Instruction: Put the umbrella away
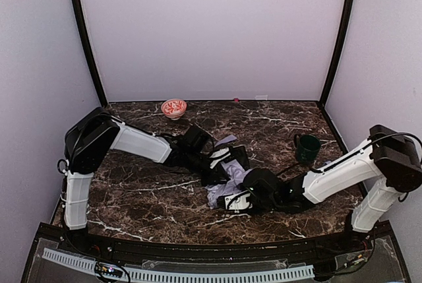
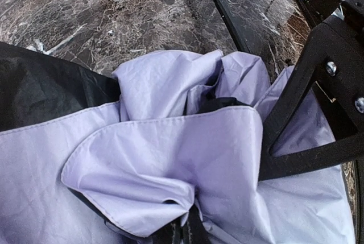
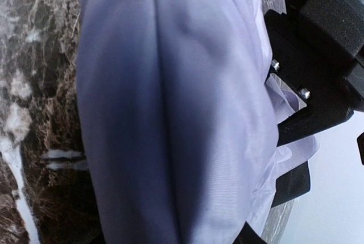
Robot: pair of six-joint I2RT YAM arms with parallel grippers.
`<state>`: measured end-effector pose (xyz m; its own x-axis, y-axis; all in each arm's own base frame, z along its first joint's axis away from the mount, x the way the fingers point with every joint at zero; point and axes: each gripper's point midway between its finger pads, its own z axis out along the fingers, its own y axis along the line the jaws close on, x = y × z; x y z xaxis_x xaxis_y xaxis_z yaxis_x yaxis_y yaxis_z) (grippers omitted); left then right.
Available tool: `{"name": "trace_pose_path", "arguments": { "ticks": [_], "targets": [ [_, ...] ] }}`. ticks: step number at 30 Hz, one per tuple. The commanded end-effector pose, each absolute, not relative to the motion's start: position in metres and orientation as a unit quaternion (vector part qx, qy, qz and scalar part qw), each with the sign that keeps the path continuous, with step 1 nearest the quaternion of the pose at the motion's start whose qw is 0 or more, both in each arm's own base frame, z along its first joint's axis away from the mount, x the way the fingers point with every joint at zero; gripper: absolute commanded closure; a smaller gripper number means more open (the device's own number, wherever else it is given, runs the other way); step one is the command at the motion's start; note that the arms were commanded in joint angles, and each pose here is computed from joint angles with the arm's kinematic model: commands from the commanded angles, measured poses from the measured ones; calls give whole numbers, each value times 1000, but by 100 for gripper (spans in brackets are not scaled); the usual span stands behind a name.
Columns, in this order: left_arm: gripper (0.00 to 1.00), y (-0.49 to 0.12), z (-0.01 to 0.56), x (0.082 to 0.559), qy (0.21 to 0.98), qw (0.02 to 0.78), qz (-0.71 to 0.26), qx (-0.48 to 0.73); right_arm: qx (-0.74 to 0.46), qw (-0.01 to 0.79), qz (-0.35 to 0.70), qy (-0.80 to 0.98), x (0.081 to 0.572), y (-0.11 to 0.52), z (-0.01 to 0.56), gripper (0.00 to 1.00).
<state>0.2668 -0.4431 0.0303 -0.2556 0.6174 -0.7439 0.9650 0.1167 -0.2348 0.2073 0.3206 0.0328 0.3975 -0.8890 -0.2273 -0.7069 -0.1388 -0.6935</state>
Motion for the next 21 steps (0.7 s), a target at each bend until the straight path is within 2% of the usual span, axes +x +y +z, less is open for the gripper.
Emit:
{"name": "trace_pose_path", "arguments": {
  "ticks": [1, 3, 5, 10, 12, 18, 21],
  "targets": [
    [100, -416, -14, 245, 739, 152, -336, 564, -752, 336, -75, 563, 194, 320, 17, 63],
    [100, -419, -5, 244, 729, 154, -345, 570, -751, 318, -57, 576, 188, 320, 13, 68],
    [95, -422, 6, 247, 721, 166, -349, 575, -752, 298, -42, 586, 182, 318, 8, 72],
    [64, -420, 35, 274, 719, 217, -346, 562, -746, 244, 21, 620, 159, 319, 4, 75],
    [55, -412, 49, 288, 721, 247, -342, 550, -739, 220, 39, 635, 151, 317, 0, 75],
    [41, -384, 118, 318, 685, 396, -331, 515, -719, 142, 106, 672, 121, 316, -10, 77],
    [40, -368, 143, 318, 661, 458, -309, 508, -710, 106, 142, 681, 109, 320, -10, 78]
  ]
}}
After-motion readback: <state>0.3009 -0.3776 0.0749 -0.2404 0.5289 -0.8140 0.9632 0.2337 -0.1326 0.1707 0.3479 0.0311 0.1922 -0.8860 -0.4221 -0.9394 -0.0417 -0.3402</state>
